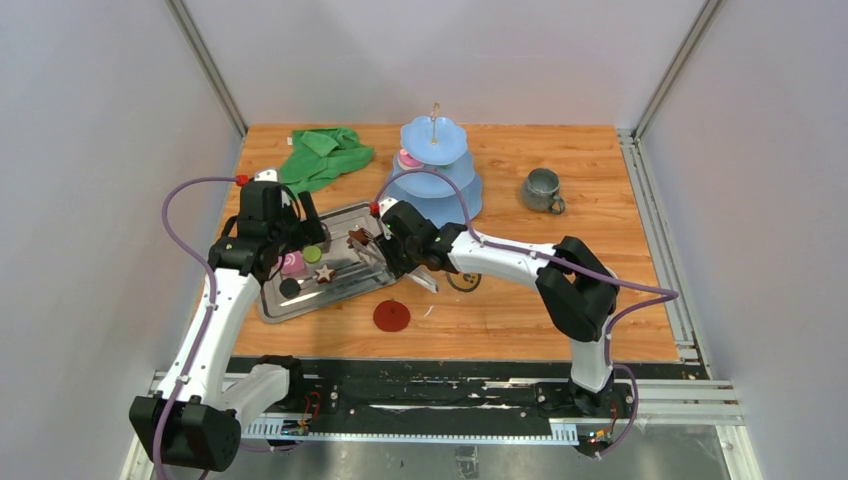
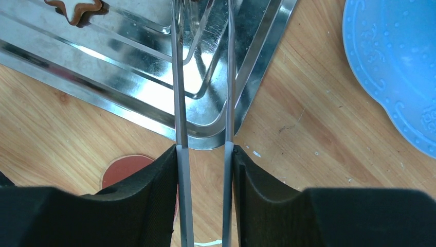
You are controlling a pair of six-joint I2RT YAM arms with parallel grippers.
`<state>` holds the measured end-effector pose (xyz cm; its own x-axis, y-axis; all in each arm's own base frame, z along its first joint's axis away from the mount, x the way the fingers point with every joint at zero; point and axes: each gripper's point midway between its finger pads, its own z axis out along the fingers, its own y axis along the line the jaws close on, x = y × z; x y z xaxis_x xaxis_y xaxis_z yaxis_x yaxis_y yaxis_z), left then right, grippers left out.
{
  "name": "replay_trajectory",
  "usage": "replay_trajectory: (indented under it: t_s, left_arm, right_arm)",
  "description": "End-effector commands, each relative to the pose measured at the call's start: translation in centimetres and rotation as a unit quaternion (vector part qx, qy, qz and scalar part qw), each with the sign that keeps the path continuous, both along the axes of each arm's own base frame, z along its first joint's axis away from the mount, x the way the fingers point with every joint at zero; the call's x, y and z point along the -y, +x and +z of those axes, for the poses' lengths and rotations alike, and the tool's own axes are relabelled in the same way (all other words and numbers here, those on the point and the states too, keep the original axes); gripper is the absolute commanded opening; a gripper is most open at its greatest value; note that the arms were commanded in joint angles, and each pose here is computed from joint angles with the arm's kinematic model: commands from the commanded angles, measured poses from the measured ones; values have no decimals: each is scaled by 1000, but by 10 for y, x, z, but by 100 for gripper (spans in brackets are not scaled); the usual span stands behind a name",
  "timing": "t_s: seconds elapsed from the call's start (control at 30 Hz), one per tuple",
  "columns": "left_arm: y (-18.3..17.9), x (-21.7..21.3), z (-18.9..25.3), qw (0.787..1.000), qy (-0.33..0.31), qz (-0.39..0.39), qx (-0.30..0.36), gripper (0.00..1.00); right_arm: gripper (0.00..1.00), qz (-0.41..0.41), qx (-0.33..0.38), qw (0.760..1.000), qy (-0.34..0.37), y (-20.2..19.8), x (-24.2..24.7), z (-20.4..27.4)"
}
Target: Serve the afternoon tea
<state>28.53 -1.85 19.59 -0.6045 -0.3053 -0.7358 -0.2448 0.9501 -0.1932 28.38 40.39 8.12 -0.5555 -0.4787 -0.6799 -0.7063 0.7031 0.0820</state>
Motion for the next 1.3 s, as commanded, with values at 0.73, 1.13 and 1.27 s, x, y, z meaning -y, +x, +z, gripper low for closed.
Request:
replay_trajectory:
  t_s: [0.73, 1.13, 1.27]
  left_arm:
    - [1, -1, 5, 1000, -2, 2, 8, 96]
    - [6, 5, 1, 1000, -15, -6, 7, 96]
    - [8, 6, 1, 1000, -19, -8, 9, 96]
  right_arm:
    - [1, -21, 25, 998, 59, -21, 65, 82]
    - [1, -124, 49, 989, 57, -17, 171, 106]
    - [1, -149, 81, 983, 73, -6, 187, 130]
